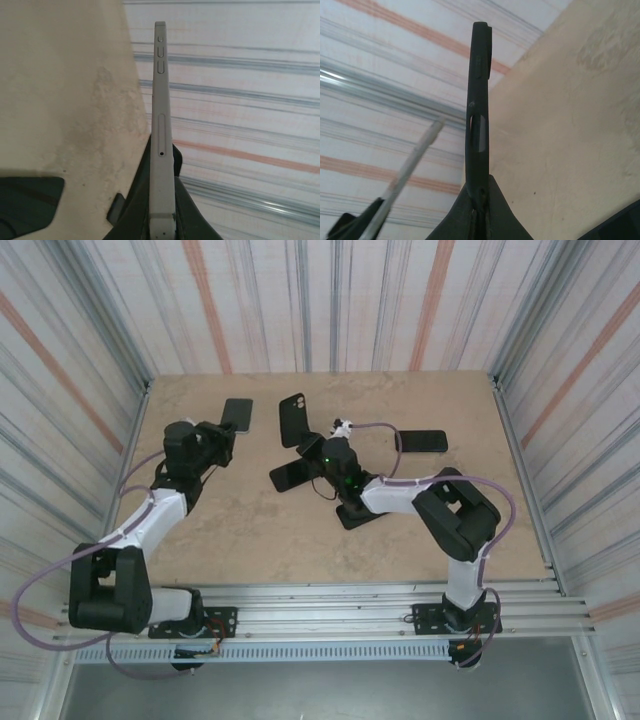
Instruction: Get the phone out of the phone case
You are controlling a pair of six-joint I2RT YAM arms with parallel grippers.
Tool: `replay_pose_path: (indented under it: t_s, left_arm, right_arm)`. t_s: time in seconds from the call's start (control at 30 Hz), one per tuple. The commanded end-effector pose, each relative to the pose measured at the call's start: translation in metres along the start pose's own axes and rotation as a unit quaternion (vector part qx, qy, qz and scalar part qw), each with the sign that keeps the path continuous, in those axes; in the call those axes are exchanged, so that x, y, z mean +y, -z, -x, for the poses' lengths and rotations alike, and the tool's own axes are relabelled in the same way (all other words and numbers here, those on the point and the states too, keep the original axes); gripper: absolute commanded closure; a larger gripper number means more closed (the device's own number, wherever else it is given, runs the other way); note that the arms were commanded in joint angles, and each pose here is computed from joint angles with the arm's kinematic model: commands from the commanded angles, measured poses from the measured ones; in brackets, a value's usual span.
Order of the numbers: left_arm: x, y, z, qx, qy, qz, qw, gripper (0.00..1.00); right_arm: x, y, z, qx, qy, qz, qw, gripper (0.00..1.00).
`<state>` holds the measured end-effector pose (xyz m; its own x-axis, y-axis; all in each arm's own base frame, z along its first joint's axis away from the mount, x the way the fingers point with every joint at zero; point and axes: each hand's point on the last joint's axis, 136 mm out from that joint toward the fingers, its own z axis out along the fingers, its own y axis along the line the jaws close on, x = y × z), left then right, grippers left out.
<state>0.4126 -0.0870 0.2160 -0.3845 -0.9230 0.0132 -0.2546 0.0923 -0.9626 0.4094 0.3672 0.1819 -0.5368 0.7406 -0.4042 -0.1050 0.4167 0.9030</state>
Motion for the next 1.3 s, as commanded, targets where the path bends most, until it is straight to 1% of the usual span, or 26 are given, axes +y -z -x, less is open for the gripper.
replay_pose_path:
  t_s: [0.0,0.07,0.23,0.3,0.4,0.53,0.67,0.77,0.9,1.1,1.27]
  left_arm:
    - [-0.024,0.004,0.003,0.038,-0.049,-0.067,0.996,1.00]
    - [-0.006,0.002,0.016,0.035,-0.054,-0.056,0.996,1.00]
    - [0.026,0.000,0.045,0.027,-0.058,-0.063,0.996,1.00]
    - [0.030,-0.002,0.050,0.024,-0.073,-0.064,0.995,1.00]
    - [0.043,-0.007,0.057,0.014,-0.088,-0.047,0.995,1.00]
    - [0.064,-0.013,0.068,-0.004,-0.071,-0.037,0.997,1.00]
    - [0.078,-0.020,0.074,-0.007,-0.074,-0.026,0.997,1.00]
    - [0.087,-0.025,0.076,-0.003,-0.071,-0.022,0.997,1.00]
    - [0.101,-0.030,0.078,-0.003,-0.066,-0.011,0.998,1.00]
    - [0.126,-0.030,0.080,-0.009,-0.053,0.007,0.999,1.00]
    - [0.136,-0.029,0.083,-0.016,-0.046,0.004,0.999,1.00]
  right_arm:
    - [0.001,-0.012,-0.019,0.014,-0.041,-0.005,0.999,1.00]
    - [-0.001,-0.018,-0.033,0.025,-0.053,-0.012,0.998,1.00]
    - [-0.001,-0.029,-0.056,0.041,-0.068,-0.020,0.997,1.00]
    - [-0.002,-0.033,-0.064,0.045,-0.069,-0.025,0.996,1.00]
    - [-0.003,-0.038,-0.074,0.047,-0.078,-0.032,0.995,1.00]
    - [-0.006,-0.045,-0.083,0.044,-0.082,-0.049,0.994,1.00]
    - [-0.016,-0.052,-0.093,0.049,-0.111,-0.072,0.990,1.00]
    - [-0.014,-0.056,-0.098,0.049,-0.111,-0.072,0.990,1.00]
    - [-0.021,-0.060,-0.103,0.048,-0.115,-0.094,0.988,1.00]
    - [-0.023,-0.069,-0.108,0.048,-0.122,-0.098,0.986,1.00]
    - [-0.025,-0.077,-0.112,0.050,-0.124,-0.099,0.986,1.00]
